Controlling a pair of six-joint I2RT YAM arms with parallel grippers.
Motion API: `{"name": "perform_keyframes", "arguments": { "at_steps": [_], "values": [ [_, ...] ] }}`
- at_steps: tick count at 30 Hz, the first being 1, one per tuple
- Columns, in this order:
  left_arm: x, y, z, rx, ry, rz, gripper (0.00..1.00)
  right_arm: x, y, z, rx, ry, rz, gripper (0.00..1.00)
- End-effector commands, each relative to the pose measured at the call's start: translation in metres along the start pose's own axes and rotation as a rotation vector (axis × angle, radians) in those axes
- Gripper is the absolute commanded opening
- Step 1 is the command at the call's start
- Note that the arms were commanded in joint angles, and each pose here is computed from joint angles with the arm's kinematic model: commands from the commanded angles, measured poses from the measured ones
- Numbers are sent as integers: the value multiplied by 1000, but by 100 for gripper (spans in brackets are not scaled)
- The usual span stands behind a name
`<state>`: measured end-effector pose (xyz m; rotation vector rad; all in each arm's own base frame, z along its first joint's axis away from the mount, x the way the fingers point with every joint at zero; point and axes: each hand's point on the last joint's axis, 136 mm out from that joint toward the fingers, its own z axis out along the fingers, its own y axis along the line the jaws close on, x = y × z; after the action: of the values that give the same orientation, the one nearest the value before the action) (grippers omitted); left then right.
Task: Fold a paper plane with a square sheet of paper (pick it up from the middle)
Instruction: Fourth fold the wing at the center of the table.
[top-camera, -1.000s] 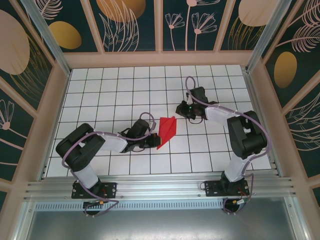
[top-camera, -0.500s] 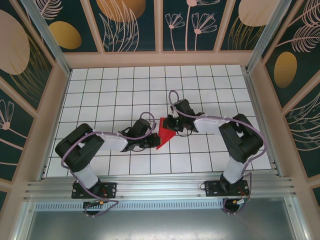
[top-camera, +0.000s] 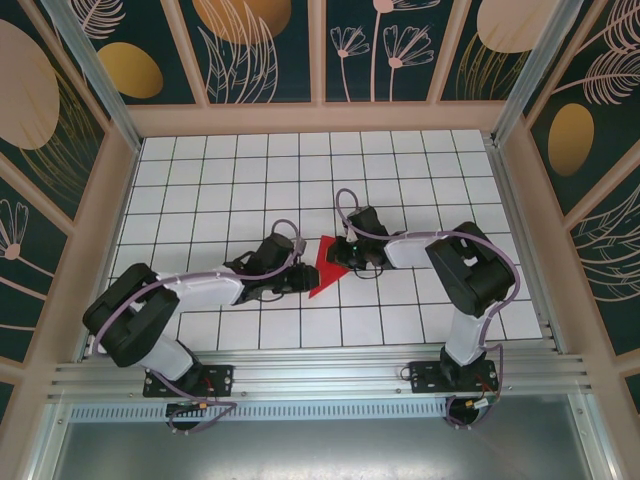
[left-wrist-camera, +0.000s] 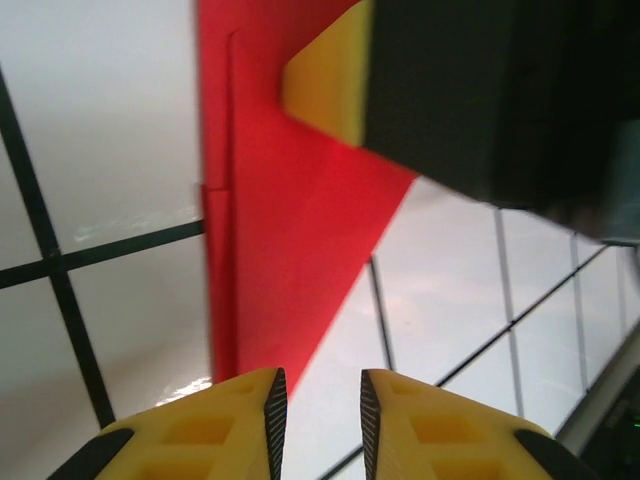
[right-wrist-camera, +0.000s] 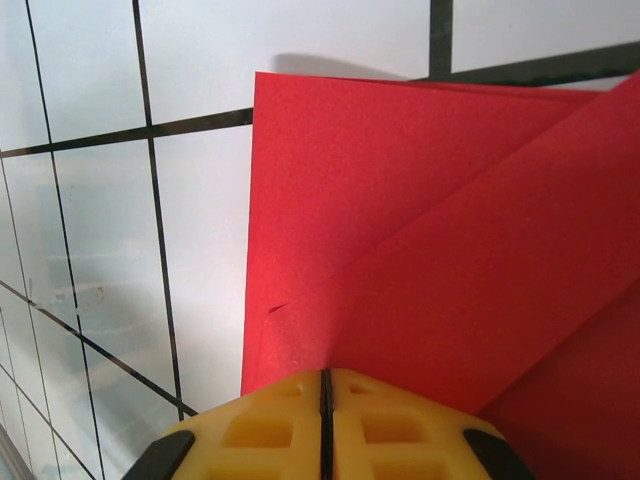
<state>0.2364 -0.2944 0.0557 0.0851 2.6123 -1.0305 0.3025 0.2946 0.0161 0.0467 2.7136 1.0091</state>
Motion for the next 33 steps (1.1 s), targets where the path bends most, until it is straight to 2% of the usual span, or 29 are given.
{"name": "perform_keyframes", "arguments": {
  "at_steps": [1,5,10,17,21,27,33],
  "values": [
    [-26,-19,-16,14,-80,9,27,21,-32,7,97,47,47,11],
    [-45,-19,-18,-2,-132,-11,17,19,-27,7,76,43,49,11],
    [-51,-18,-2,-4,-123,-24,8,17,-23,5,66,36,48,11],
    [-44,-13,25,19,-65,-36,4,15,-18,2,49,29,50,11],
    [-39,3,34,-27,-55,-50,3,13,-13,1,34,26,49,11],
    [-16,32,54,-84,20,-76,1,6,-1,-4,7,16,35,12],
    [1,57,53,-169,54,-77,0,-5,20,-25,-30,-34,11,13]
  ]
}}
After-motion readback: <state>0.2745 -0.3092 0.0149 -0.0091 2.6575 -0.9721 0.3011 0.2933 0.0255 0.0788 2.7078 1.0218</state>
